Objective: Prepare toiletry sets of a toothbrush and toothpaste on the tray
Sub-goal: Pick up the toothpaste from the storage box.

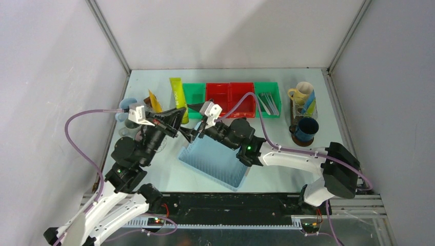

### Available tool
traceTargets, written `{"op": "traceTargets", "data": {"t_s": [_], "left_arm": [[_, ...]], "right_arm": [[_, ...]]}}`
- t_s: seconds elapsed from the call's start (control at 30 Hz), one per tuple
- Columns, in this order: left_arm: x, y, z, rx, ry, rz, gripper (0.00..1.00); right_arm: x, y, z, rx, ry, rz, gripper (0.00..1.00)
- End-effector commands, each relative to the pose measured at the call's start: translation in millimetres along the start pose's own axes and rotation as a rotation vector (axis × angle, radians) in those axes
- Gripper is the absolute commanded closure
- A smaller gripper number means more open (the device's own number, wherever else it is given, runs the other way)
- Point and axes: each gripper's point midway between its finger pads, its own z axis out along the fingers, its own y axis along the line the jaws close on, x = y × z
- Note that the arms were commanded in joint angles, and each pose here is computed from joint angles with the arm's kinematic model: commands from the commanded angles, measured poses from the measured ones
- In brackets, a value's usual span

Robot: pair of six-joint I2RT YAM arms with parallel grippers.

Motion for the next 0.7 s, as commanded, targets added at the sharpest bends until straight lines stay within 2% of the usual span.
{"op": "traceTargets", "data": {"t_s": [0.0,0.2,0.27,0.37,0.4,0.43,0.47,0.53,0.6,0.63,0.67], "left_arm": [[-12.9,-8.4,0.9,0.023,-0.057,-0.015,1.0],[-6.6,-10.4,1.4,0.036,-0.046,-0.011,0.98],[-4.5,-9.0,0.7,0.032,-0.043,-0.003,0.97],[-2.7,-7.0,-0.2,0.025,-0.037,0.001,0.93],[-3.2,-6.4,-0.6,0.019,-0.033,0.001,0.89],[0.4,-4.5,-1.3,0.009,-0.013,0.005,0.86],[-1.8,-6.4,-1.7,0.012,-0.008,0.003,0.78],[-1.3,-6.0,-3.9,-0.001,0.019,-0.004,0.7],[-0.5,-4.9,-7.4,-0.02,0.054,-0.012,0.57],[5.3,-0.6,-10.0,-0.046,0.089,-0.014,0.47],[-2.0,-2.9,-11.4,-0.051,0.086,-0.023,0.43]], "right_arm": [[-34.7,-1.8,11.6,0.007,-0.111,-0.001,0.19],[-28.0,-11.8,12.4,0.061,-0.094,0.002,0.45],[-26.2,-13.8,11.3,0.07,-0.082,-0.001,0.6],[-22.9,-16.9,7.1,0.083,-0.066,-0.016,0.78],[-20.5,-18.5,4.8,0.089,-0.06,-0.026,0.87],[-18.3,-19.2,3.4,0.091,-0.052,-0.039,0.91],[-16.8,-20.8,0.7,0.096,-0.045,-0.046,0.99],[-12.7,-22.2,-3.3,0.097,-0.028,-0.075,1.0],[-9.0,-22.5,-7.8,0.09,-0.012,-0.114,1.0],[-8.3,-23.1,-9.3,0.088,-0.008,-0.141,1.0],[-7.7,-23.2,-12.5,0.086,-0.004,-0.153,1.0]]}}
